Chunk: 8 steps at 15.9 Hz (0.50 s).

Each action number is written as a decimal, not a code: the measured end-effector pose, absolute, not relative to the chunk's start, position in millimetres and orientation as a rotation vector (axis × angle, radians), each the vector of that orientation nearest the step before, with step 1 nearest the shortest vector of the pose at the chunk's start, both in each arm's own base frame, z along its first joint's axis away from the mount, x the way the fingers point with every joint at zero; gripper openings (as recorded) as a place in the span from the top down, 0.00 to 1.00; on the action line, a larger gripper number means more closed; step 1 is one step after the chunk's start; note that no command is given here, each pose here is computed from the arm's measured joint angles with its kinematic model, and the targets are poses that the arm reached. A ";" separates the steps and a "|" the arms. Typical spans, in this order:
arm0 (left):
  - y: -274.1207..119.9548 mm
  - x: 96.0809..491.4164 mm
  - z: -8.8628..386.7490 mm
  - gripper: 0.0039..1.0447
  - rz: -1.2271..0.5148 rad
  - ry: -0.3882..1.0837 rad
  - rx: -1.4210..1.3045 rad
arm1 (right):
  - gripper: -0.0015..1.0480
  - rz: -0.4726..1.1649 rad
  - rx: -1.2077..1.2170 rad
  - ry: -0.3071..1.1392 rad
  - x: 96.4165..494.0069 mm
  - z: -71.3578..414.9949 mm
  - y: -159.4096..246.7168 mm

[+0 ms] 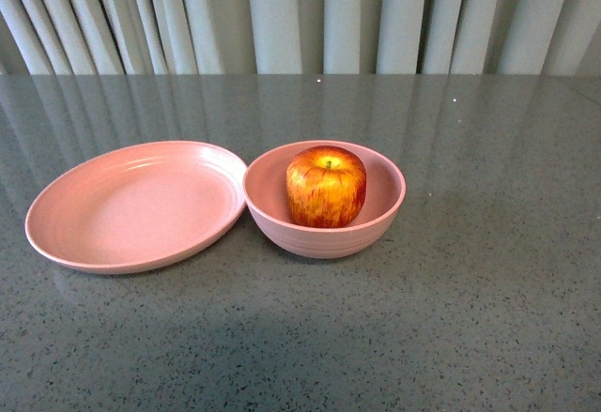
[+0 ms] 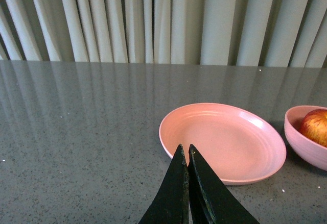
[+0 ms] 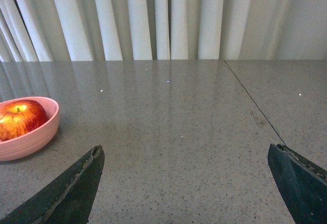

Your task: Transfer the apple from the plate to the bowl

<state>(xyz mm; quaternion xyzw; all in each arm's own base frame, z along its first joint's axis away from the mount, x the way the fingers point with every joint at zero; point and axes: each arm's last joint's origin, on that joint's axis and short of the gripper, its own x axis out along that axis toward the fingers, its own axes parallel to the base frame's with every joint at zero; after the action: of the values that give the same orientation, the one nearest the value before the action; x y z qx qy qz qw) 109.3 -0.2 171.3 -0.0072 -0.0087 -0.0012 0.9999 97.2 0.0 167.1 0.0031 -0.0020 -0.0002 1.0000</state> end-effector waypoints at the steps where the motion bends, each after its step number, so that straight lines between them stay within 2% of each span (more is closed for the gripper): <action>1: -0.2 108.5 170.9 0.99 -0.002 -0.014 -0.014 | 0.06 0.000 0.006 -0.004 97.2 167.1 0.0; 3: -0.3 100.6 163.9 0.99 -0.005 0.045 -0.014 | 0.06 0.000 0.006 -0.004 97.2 167.1 0.0; 4: -0.3 97.2 169.8 0.99 -0.004 -0.026 -0.013 | 0.06 0.000 0.006 -0.004 97.2 167.1 0.0; 8: -0.2 97.3 167.4 0.99 -0.002 -0.001 -0.014 | 0.06 0.000 0.006 -0.004 97.2 167.1 0.0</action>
<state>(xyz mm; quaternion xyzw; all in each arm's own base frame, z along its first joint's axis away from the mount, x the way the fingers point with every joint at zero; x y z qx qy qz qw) 97.3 -0.2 167.4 -0.0068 -0.0007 -0.0011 1.0000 97.2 0.0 167.1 0.0031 -0.0022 -0.0002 1.0000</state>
